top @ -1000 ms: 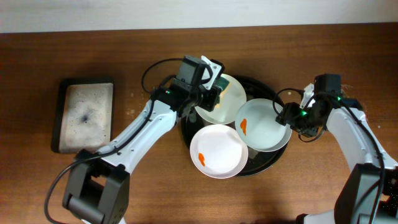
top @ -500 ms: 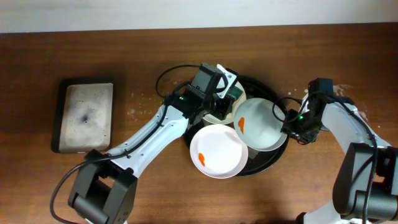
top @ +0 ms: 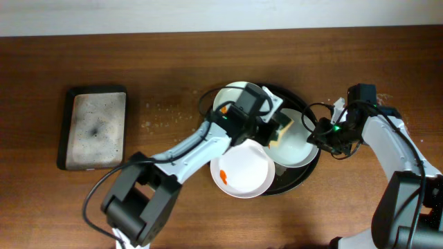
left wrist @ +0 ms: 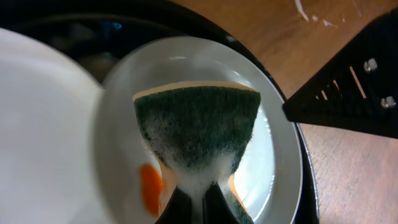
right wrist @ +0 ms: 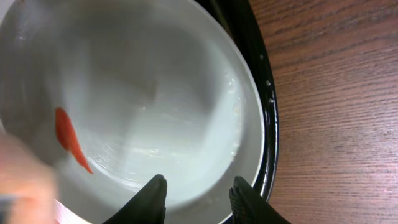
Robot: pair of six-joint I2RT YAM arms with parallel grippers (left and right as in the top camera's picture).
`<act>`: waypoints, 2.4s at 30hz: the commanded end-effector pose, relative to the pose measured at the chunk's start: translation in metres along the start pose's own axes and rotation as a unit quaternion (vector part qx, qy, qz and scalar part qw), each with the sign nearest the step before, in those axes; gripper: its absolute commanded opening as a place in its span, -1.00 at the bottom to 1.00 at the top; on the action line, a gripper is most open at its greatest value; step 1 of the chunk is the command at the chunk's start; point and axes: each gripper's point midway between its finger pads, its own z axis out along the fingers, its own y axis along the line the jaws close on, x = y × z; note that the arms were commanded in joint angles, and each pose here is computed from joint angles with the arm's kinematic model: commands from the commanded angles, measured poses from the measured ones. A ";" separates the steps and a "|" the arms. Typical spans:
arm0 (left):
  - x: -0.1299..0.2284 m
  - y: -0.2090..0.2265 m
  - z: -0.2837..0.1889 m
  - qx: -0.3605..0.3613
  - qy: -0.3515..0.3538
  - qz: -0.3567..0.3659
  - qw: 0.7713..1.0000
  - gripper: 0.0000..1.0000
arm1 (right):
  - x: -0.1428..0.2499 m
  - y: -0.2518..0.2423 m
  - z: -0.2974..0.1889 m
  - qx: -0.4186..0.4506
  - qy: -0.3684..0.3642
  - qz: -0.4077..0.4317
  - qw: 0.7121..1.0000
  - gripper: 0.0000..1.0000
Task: Clean dirty plates on tray and stack at the side
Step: 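Scrub the plate held by the right gripper with the sponge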
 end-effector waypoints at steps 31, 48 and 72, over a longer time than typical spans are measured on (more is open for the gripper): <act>0.033 0.046 0.019 -0.121 0.048 -0.022 0.991 -1.00 | -0.021 0.012 0.037 -0.062 0.003 -0.054 0.997 -0.92; -0.008 -0.025 0.020 -0.002 0.014 0.009 1.000 -0.87 | -0.009 -0.049 -0.027 0.162 -0.053 0.038 0.985 -0.92; -0.003 -0.038 0.046 0.108 0.075 -0.144 0.981 -1.00 | -0.014 -0.043 -0.040 0.159 -0.064 0.035 0.985 -0.92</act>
